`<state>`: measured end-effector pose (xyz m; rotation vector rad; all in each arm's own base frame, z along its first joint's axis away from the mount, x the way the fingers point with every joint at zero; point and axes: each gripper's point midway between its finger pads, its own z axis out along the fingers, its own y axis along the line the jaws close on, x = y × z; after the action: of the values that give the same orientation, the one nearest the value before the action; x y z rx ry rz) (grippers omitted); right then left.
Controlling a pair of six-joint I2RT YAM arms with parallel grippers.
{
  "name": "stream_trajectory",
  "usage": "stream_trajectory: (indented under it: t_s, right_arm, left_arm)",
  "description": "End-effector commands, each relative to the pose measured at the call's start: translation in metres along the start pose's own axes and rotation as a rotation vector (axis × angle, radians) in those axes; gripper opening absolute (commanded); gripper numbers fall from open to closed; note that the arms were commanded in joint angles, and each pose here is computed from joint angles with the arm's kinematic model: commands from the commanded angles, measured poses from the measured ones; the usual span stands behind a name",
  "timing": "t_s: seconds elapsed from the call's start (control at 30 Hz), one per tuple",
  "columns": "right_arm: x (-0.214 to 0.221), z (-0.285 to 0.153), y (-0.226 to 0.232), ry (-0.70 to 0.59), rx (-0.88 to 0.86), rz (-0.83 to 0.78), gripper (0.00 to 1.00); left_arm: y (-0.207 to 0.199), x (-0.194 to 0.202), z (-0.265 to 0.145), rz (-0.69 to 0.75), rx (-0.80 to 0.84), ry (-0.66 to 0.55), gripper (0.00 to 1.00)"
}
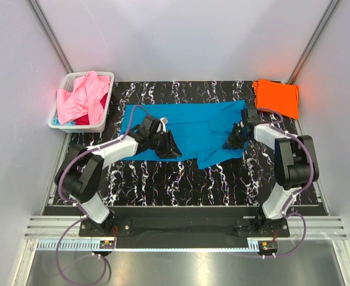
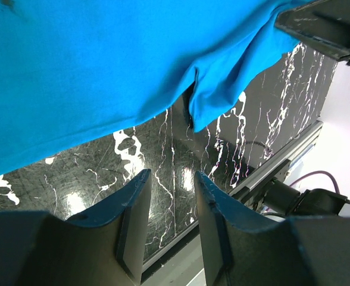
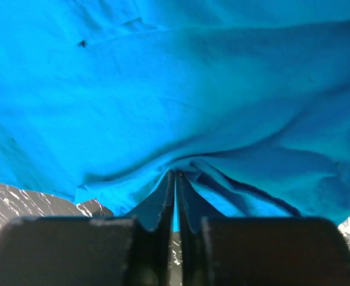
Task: Fold and stack the t-shirts
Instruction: Fold the tshirt
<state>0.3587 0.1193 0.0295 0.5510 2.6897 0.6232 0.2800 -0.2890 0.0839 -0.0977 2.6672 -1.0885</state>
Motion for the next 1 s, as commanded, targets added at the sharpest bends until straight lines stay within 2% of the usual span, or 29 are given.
stream_trajectory:
  t_s: [0.0, 0.17, 0.27, 0.63, 0.97]
  right_arm:
    - [-0.022, -0.021, 0.02, -0.087, -0.055, -0.052, 0.12]
    - [-0.028, -0.06, 0.018, -0.209, -0.009, -0.051, 0.3]
    - [-0.022, -0.067, 0.013, -0.205, 0.015, -0.055, 0.34]
    - [0.009, -0.059, -0.024, -0.134, 0.141, 0.025, 0.33]
    - [0.029, -0.046, -0.041, -0.068, 0.178, 0.031, 0.29]
  left_arm:
    - [-0.015, -0.008, -0.004, 0.039, 0.041, -0.005, 0.39]
    - [-0.014, -0.009, -0.005, 0.039, 0.039, -0.008, 0.39]
    - [-0.014, -0.01, -0.005, 0.037, 0.041, -0.007, 0.39]
    - [-0.01, -0.01, -0.005, 0.031, 0.025, -0.019, 0.39]
    - [-0.009, -0.009, -0.005, 0.031, 0.02, -0.018, 0.39]
